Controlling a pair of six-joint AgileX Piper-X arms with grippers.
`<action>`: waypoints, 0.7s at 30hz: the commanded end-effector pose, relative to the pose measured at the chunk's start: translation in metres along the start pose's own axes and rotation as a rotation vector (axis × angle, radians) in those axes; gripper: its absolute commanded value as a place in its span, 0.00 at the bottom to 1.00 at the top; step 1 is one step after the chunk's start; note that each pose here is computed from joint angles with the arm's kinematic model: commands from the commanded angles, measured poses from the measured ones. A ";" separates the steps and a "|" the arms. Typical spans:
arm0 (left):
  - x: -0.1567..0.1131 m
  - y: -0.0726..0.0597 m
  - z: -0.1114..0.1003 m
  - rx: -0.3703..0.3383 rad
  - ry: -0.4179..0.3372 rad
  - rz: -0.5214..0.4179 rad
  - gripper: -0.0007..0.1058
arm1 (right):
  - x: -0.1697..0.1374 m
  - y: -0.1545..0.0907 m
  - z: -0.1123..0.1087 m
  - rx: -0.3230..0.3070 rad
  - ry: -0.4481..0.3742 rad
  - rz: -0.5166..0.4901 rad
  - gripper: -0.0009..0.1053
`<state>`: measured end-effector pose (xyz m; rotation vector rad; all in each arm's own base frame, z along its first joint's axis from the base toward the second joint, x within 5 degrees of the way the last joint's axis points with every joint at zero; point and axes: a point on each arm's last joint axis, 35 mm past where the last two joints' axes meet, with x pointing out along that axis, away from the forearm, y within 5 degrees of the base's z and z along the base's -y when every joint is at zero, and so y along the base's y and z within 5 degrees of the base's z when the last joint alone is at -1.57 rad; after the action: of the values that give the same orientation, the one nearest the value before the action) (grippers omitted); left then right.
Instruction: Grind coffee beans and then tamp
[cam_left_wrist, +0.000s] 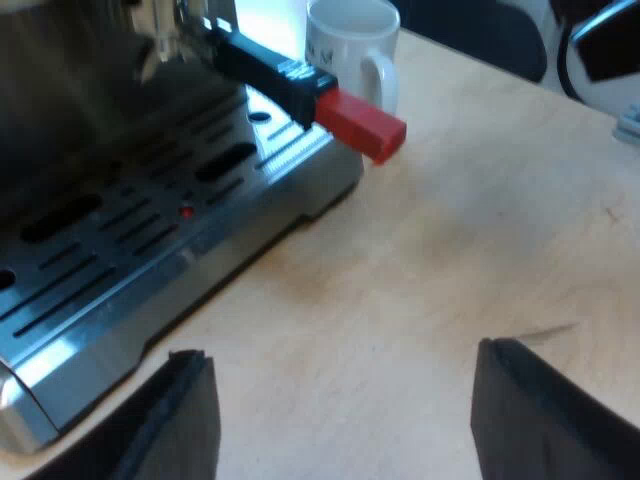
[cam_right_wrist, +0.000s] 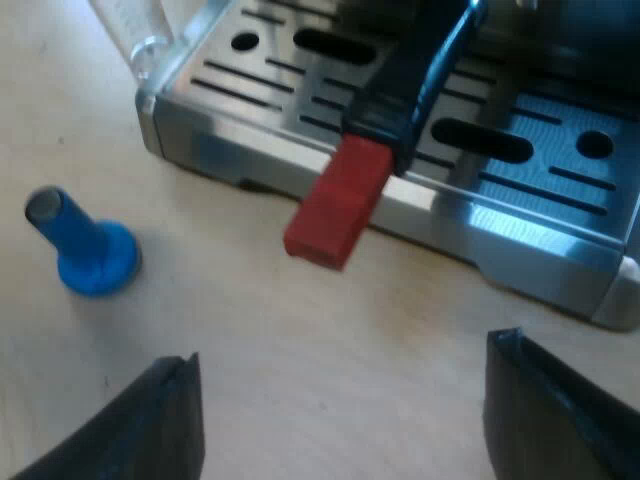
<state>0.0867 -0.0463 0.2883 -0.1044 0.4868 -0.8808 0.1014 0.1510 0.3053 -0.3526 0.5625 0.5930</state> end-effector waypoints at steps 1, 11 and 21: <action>0.002 0.000 0.001 0.015 -0.020 -0.022 0.54 | 0.002 0.006 0.004 0.014 -0.036 -0.056 0.59; 0.005 0.002 -0.005 0.004 -0.005 -0.022 0.54 | 0.025 0.028 -0.012 0.064 -0.122 -0.070 0.59; 0.005 0.002 0.002 0.045 -0.060 -0.023 0.54 | 0.042 0.038 -0.044 0.113 -0.239 -0.062 0.59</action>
<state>0.0914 -0.0478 0.2844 -0.0964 0.4371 -0.8871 0.0903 0.1774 0.2379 -0.2050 0.3723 0.5338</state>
